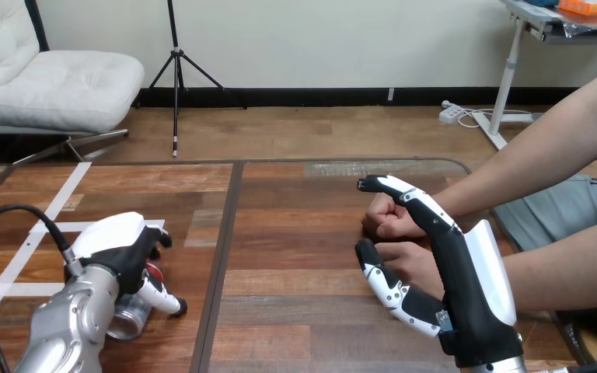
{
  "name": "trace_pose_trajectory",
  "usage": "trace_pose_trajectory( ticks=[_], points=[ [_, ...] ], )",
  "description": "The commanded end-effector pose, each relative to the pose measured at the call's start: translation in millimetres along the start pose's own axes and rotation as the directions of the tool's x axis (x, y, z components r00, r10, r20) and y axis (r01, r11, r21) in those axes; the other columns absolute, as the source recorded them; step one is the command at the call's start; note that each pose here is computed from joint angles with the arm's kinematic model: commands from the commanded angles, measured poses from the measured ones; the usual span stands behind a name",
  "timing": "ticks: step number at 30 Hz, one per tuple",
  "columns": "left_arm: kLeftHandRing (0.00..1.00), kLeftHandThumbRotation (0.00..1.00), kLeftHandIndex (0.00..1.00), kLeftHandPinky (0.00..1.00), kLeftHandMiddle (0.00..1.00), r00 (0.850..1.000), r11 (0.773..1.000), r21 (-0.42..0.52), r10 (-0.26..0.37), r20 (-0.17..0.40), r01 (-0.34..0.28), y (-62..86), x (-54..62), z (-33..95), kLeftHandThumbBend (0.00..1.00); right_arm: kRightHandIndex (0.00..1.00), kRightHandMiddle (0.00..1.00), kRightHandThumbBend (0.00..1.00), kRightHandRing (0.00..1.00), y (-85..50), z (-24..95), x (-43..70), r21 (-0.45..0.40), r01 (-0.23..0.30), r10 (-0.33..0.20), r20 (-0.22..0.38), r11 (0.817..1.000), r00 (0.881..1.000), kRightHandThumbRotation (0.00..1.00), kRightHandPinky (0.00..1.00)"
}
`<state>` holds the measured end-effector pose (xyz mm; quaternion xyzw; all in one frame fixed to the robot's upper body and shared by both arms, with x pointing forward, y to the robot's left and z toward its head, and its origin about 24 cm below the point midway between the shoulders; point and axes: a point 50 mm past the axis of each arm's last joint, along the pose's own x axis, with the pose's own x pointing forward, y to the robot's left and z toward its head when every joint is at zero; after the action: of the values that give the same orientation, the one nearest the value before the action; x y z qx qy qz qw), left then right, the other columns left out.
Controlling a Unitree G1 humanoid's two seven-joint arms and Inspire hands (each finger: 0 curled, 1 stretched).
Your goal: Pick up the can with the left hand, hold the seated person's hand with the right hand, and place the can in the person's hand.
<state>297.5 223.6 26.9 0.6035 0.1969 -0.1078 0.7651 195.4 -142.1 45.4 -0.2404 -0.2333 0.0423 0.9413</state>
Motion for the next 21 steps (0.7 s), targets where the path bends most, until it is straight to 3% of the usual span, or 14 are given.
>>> trace_pose_trajectory(
  ticks=[1, 5, 12, 20, 21],
  points=[
    [0.87, 0.13, 0.85, 0.77, 0.9, 0.995, 0.995, 0.01, 0.097, 0.025, -0.098, 21.7, -0.6, -0.6, 0.83, 0.76, 0.83, 0.35, 0.85, -3.1, 9.5, 10.8, 0.002, 0.014, -0.014, 0.066, 1.0, 0.998, 0.01, 0.82],
    [0.94, 0.15, 0.89, 0.86, 0.95, 0.995, 0.995, 0.004, 0.097, 0.032, -0.098, 22.8, -1.6, -1.9, 0.84, 0.77, 0.84, 0.35, 0.85, -2.6, 9.7, 10.8, 0.004, 0.012, -0.012, 0.067, 1.0, 0.998, 0.01, 0.83],
    [0.96, 0.18, 0.92, 0.93, 0.97, 0.995, 0.996, -0.024, 0.086, 0.052, -0.085, 26.0, -3.8, -4.7, 0.86, 0.77, 0.85, 0.36, 0.86, -1.2, 10.0, 10.4, 0.019, 0.011, -0.012, 0.062, 1.0, 0.998, 0.0, 0.83],
    [0.91, 0.21, 0.92, 0.87, 0.94, 0.996, 0.997, -0.031, 0.075, 0.043, -0.073, 29.1, -5.5, -7.3, 0.88, 0.77, 0.85, 0.35, 0.86, 0.5, 10.0, 9.4, 0.011, 0.008, -0.008, 0.051, 1.0, 0.999, 0.0, 0.84],
    [0.89, 0.23, 0.92, 0.81, 0.92, 0.995, 0.995, -0.008, 0.099, -0.01, -0.099, 29.8, -7.5, -5.4, 0.88, 0.77, 0.85, 0.35, 0.86, 1.3, 10.2, 9.4, 0.018, 0.007, -0.008, 0.048, 1.0, 0.999, 0.01, 0.84]
  ],
)
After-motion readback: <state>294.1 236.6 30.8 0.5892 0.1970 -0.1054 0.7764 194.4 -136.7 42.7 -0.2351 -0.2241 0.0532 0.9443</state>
